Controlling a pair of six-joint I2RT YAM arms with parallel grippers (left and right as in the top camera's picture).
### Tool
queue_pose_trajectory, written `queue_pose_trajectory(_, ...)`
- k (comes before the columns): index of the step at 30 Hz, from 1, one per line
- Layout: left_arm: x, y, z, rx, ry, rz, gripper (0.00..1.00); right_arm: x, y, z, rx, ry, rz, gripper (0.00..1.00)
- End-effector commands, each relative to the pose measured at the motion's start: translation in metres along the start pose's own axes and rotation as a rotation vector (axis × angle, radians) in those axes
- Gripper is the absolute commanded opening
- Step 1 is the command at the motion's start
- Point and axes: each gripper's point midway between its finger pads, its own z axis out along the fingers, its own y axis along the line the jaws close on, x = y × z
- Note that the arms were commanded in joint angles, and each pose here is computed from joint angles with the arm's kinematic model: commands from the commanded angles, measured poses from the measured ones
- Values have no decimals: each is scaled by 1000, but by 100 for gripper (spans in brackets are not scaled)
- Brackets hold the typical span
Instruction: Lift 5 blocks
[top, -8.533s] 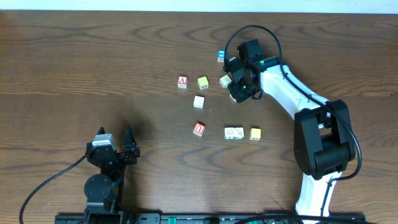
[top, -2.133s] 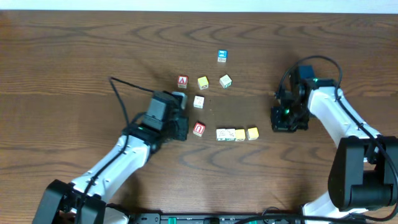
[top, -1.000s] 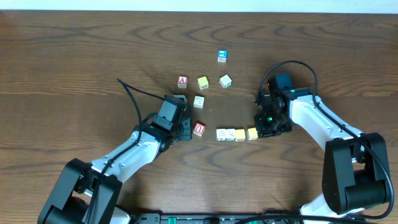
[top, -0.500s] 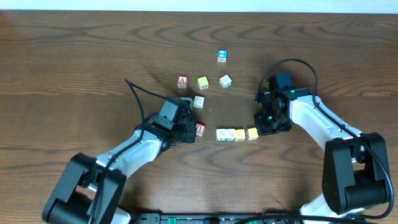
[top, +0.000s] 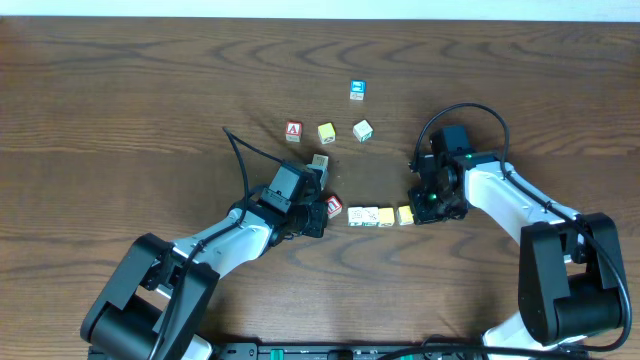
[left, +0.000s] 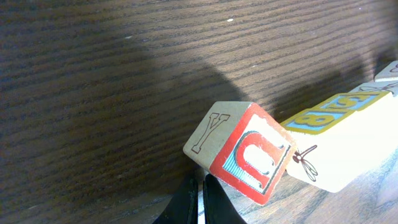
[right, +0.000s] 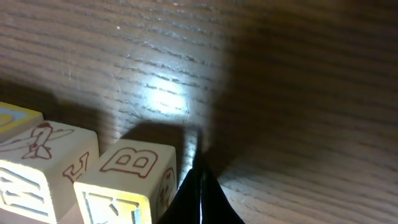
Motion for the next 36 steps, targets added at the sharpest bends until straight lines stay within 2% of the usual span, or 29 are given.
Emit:
queue_pose_trajectory(1, 0, 8, 2, -48, 3, 18, 7, 5, 1, 5, 1, 10, -20, 1)
queue_pose_trajectory(8, -3, 50, -5, -267, -34, -50, 7, 3, 1, 5, 1, 2, -21, 1)
queue_pose_trajectory(12, -9, 60, -8, -287, -61, -129, 7, 2, 1, 5, 1, -5, -18, 1)
queue_pose_trajectory(23, -34, 35, -5, -147, -145, -141, 7, -2, 1, 5, 1, -21, -22, 1)
queue_pose_trajectory(30, -48, 28, -6, -109, -200, -133, 7, -3, 1, 5, 1, -21, -22, 1)
queue_pose_trajectory(36, -51, 14, -5, -33, -200, -120, 7, -4, 1, 5, 1, -26, -23, 1)
